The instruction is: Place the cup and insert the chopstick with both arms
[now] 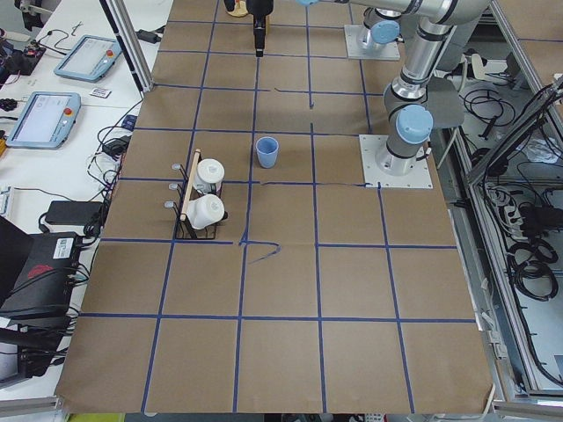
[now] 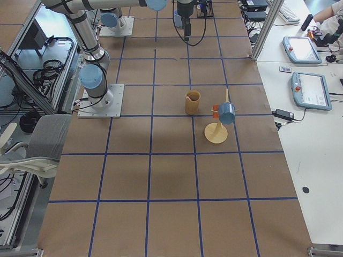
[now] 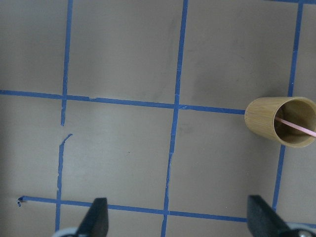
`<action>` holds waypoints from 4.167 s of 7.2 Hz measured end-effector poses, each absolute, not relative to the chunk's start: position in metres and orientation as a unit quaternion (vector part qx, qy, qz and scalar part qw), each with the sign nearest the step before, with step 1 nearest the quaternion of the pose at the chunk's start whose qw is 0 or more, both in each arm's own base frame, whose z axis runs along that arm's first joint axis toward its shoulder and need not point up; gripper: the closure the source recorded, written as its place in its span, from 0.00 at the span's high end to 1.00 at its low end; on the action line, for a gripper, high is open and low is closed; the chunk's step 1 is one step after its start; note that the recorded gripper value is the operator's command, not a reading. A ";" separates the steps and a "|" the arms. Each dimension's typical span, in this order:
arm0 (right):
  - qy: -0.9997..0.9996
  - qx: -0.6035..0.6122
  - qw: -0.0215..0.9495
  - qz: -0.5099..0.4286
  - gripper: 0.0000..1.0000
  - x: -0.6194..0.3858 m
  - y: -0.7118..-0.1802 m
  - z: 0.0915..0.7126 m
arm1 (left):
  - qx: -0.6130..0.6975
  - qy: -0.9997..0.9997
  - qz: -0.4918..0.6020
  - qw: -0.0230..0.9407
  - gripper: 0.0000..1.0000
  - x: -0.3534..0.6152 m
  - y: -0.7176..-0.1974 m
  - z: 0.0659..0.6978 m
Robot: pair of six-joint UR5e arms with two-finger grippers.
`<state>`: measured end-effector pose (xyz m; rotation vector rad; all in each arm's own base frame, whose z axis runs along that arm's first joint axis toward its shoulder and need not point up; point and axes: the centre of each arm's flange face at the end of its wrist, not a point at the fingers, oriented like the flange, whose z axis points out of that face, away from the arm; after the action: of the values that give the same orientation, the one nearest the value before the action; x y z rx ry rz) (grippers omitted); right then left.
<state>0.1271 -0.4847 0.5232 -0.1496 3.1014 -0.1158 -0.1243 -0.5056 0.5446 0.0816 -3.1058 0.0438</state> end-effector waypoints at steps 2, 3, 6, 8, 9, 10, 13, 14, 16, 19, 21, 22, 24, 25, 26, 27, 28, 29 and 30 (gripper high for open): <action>0.998 -0.048 0.017 -0.040 1.00 0.127 -0.485 0.521 | 0.019 -1.000 0.007 0.017 1.00 -0.126 -0.509 0.534; 0.998 -0.048 0.016 -0.041 1.00 0.127 -0.485 0.521 | 0.018 -1.000 0.004 0.017 1.00 -0.125 -0.513 0.528; 0.998 -0.049 0.017 -0.041 1.00 0.127 -0.486 0.521 | -0.014 -0.999 -0.036 0.015 1.00 -0.103 -0.517 0.462; 0.998 -0.049 0.017 -0.041 1.00 0.127 -0.486 0.520 | -0.039 -0.999 -0.037 -0.001 0.98 -0.054 -0.514 0.373; 0.997 -0.056 0.015 -0.040 1.00 0.126 -0.487 0.519 | -0.043 -0.999 -0.026 -0.010 0.97 -0.042 -0.509 0.335; 0.996 -0.074 0.013 -0.037 1.00 0.122 -0.487 0.518 | -0.045 -0.999 -0.024 -0.015 0.90 -0.037 -0.506 0.309; 0.981 -0.191 0.008 -0.024 1.00 0.076 -0.497 0.507 | -0.042 -0.997 -0.056 -0.024 0.34 -0.032 -0.506 0.267; 0.977 -0.211 0.011 -0.016 1.00 0.030 -0.501 0.498 | -0.041 -0.997 -0.064 -0.023 0.00 -0.031 -0.507 0.259; 0.964 -0.265 0.029 -0.001 1.00 -0.055 -0.499 0.458 | -0.043 -0.996 -0.072 -0.022 0.00 -0.031 -0.508 0.250; 0.916 -0.398 0.014 -0.038 1.00 -0.115 -0.497 0.404 | -0.038 -0.997 -0.059 -0.024 0.00 -0.037 -0.510 0.260; 0.881 -0.471 0.009 -0.050 1.00 -0.128 -0.507 0.382 | 0.009 -0.999 -0.044 -0.022 0.00 -0.080 -0.506 0.276; 0.873 -0.484 0.007 -0.051 0.84 -0.135 -0.511 0.376 | 0.028 -0.999 -0.040 -0.017 0.00 -0.127 -0.501 0.285; 0.870 -0.491 0.008 -0.049 0.71 -0.140 -0.511 0.368 | 0.035 -0.998 -0.042 -0.008 0.00 -0.251 -0.469 0.307; 0.870 -0.491 0.009 -0.047 0.65 -0.140 -0.510 0.365 | 0.029 -0.998 -0.047 -0.001 0.00 -0.307 -0.444 0.311; 0.870 -0.491 0.010 -0.047 0.58 -0.140 -0.509 0.364 | 0.020 -0.998 -0.052 0.008 0.00 -0.348 -0.422 0.309; 0.870 -0.491 0.011 -0.045 0.45 -0.140 -0.509 0.363 | 0.007 -0.998 -0.056 0.010 0.00 -0.371 -0.407 0.302; 0.870 -0.491 0.011 -0.043 0.45 -0.140 -0.508 0.362 | -0.004 -0.998 -0.058 0.007 0.00 -0.384 -0.399 0.292; 0.870 -0.492 0.010 -0.040 0.41 -0.140 -0.508 0.362 | -0.009 -0.998 -0.056 0.007 0.00 -0.392 -0.399 0.280; 0.870 -0.492 0.010 -0.039 0.32 -0.141 -0.508 0.363 | -0.012 -0.999 -0.051 0.010 0.00 -0.396 -0.402 0.269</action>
<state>-0.1406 -0.5080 0.3626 -1.5356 2.7159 -0.1227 -0.3964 -0.4016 0.2688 -0.0381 -3.1176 -0.1586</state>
